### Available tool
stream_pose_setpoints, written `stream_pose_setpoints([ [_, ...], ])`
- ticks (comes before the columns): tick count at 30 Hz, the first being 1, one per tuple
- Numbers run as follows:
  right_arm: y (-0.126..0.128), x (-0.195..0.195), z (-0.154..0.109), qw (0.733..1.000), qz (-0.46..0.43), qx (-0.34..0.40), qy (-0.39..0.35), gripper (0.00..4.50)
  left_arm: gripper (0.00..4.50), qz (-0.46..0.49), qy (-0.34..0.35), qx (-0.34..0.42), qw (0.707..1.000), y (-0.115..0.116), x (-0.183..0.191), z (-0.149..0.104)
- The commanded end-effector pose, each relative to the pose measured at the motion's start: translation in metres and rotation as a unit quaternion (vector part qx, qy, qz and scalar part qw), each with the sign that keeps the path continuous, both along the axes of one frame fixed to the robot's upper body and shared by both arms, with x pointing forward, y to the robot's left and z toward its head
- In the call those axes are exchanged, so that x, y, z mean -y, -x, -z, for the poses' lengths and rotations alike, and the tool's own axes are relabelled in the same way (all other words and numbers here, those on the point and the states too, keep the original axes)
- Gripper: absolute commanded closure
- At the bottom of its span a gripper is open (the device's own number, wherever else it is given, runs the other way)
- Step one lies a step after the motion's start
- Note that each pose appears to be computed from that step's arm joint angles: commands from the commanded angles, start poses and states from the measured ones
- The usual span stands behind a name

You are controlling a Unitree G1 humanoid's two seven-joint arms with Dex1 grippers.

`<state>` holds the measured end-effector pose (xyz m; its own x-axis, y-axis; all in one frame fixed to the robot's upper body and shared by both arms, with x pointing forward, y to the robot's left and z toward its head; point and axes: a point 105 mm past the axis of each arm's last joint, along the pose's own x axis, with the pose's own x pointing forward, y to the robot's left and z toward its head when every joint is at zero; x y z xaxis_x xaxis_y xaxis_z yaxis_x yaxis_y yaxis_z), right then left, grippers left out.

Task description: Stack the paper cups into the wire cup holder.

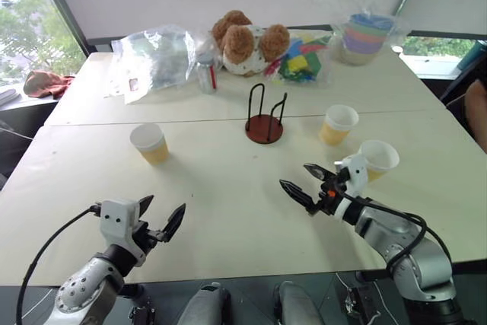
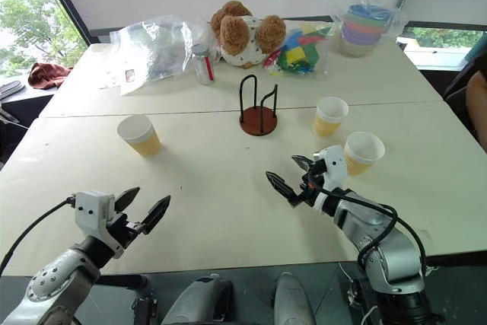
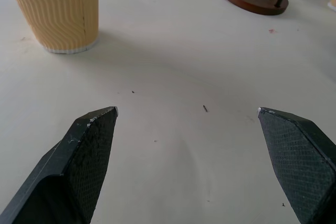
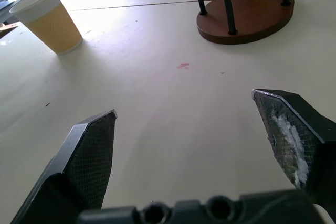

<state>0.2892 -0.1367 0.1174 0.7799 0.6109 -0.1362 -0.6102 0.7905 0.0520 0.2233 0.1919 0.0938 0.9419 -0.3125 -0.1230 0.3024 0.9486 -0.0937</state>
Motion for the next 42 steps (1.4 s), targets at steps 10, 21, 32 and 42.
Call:
stream_pose_setpoints([
  [10,-0.002,-0.005,-0.013,0.999,-0.006,0.044,0.001,0.00,0.11,-0.012,-0.005,0.029,0.999,-0.001,-0.003,-0.012],
  [21,-0.017,-0.006,-0.027,0.998,0.016,0.064,-0.003,0.00,0.11,0.006,-0.006,0.049,0.999,-0.012,-0.001,-0.027],
  [32,-0.063,-0.061,-0.052,0.995,0.030,0.090,0.015,0.00,0.11,0.113,-0.036,0.054,0.991,-0.025,-0.008,-0.068],
  [42,-0.113,-0.079,-0.054,0.991,0.070,0.107,0.034,0.00,0.11,0.080,-0.044,0.067,0.994,-0.029,-0.022,-0.074],
])
